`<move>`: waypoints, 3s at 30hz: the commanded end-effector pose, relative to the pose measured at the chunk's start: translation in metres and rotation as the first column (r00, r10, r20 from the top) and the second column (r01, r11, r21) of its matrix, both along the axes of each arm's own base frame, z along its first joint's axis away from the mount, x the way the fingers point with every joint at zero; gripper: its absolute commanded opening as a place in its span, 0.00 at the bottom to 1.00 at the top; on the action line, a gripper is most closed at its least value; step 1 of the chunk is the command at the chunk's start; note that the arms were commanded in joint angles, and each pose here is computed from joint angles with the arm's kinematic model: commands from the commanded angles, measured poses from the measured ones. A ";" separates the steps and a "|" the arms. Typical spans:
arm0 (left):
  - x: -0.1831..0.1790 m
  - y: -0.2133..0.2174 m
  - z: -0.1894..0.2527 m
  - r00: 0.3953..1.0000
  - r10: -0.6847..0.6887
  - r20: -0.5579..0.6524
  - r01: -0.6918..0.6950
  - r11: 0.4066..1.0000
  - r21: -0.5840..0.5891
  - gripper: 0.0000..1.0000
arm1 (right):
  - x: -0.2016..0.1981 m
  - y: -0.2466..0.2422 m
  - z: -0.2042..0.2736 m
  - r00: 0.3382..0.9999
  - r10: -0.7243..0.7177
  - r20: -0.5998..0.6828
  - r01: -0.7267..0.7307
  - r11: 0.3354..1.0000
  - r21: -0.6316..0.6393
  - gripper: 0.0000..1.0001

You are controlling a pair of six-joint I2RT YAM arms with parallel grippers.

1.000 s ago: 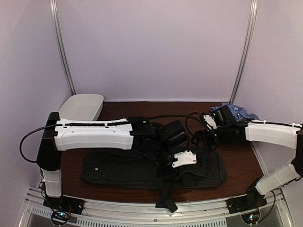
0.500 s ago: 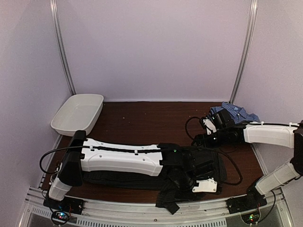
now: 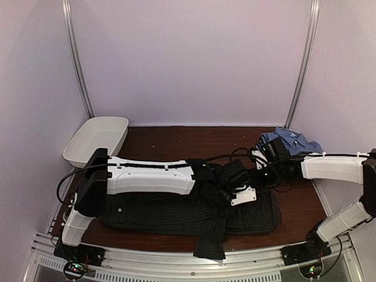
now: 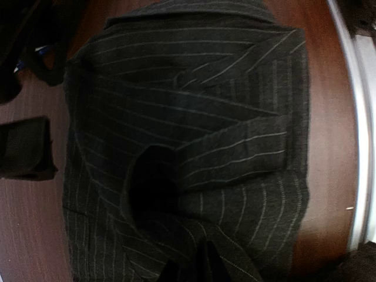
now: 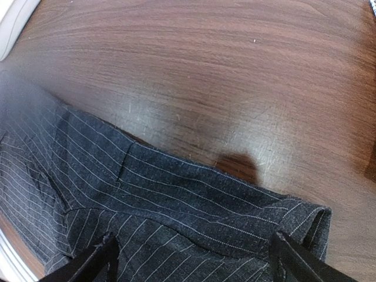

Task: Fold and stack the long sleeve shirts
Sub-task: Adjust the sleeve at the center of the board, then pick up the sleeve from the corner of the board.

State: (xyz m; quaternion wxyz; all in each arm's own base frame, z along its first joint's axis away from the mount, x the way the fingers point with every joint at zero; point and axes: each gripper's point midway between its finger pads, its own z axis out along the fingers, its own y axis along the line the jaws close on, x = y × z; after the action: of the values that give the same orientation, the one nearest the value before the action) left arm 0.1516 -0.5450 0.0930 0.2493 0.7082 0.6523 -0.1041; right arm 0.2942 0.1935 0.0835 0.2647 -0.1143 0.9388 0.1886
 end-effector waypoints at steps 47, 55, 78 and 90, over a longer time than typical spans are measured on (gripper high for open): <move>-0.050 0.035 -0.031 0.806 0.400 -0.436 -0.484 0.870 -0.097 0.61 | -0.006 -0.015 -0.002 0.999 -0.044 0.011 0.044 0.999 0.027 0.90; -0.047 0.040 -0.014 0.834 0.393 -0.388 -0.456 0.886 -0.083 0.31 | -0.007 -0.014 0.004 0.999 -0.043 0.029 0.042 0.998 0.041 0.90; 0.048 0.068 0.108 0.983 -0.009 -0.185 -0.019 0.989 -0.149 0.00 | -0.008 -0.005 0.038 0.993 -0.010 0.118 -0.005 0.992 0.127 0.90; 0.070 0.053 0.105 0.974 -0.220 -0.056 0.213 0.971 -0.111 0.00 | -0.020 0.016 0.062 0.975 0.082 0.206 -0.136 0.956 0.261 0.91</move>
State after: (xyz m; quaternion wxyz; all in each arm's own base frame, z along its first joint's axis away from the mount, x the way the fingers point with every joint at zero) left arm 0.2140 -0.4935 0.1962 0.2464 0.7257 0.6119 -0.1955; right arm 0.2759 0.2007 0.1288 0.3321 -0.1263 0.8906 0.2840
